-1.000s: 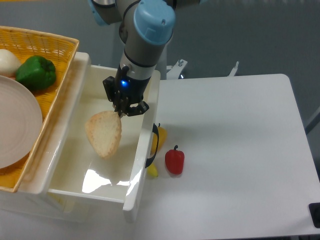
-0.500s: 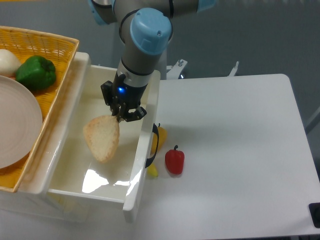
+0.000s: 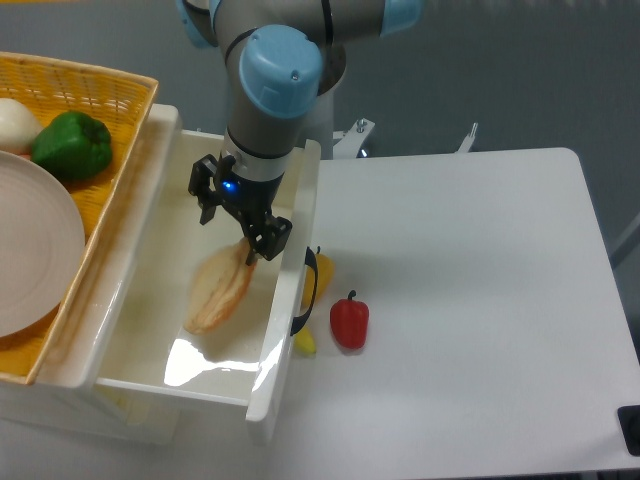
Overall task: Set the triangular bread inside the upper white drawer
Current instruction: 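Open the gripper to release the bread inside the drawer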
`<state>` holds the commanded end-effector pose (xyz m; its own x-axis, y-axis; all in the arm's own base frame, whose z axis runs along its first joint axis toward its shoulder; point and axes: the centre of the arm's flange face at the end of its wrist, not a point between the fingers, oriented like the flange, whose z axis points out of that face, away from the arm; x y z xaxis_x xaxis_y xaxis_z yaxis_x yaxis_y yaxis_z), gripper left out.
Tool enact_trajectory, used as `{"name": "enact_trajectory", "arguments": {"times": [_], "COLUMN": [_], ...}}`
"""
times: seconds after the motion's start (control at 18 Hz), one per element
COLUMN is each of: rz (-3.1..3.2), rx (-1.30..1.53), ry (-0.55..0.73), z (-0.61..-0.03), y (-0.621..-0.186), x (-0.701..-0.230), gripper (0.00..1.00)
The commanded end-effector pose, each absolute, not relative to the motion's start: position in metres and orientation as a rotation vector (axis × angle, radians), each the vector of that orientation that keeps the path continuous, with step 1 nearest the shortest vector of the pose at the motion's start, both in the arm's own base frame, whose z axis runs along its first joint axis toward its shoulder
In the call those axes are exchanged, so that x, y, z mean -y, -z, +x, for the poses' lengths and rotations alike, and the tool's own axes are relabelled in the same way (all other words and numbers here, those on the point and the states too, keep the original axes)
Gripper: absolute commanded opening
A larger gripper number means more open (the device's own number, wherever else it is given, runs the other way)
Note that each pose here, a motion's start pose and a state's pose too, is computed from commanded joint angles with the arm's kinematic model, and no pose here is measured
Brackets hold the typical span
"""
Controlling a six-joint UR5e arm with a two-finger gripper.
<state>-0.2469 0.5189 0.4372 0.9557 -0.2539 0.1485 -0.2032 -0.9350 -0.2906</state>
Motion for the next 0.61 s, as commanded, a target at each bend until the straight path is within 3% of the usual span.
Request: {"name": "enact_trajectory", "arguments": {"times": [0.61], "rz": [-2.777], "rx": [-0.315], "ry": [0.207], "z": [-0.243], "y": [-0.477], "x": [-0.505], "gripper": [1.00]}}
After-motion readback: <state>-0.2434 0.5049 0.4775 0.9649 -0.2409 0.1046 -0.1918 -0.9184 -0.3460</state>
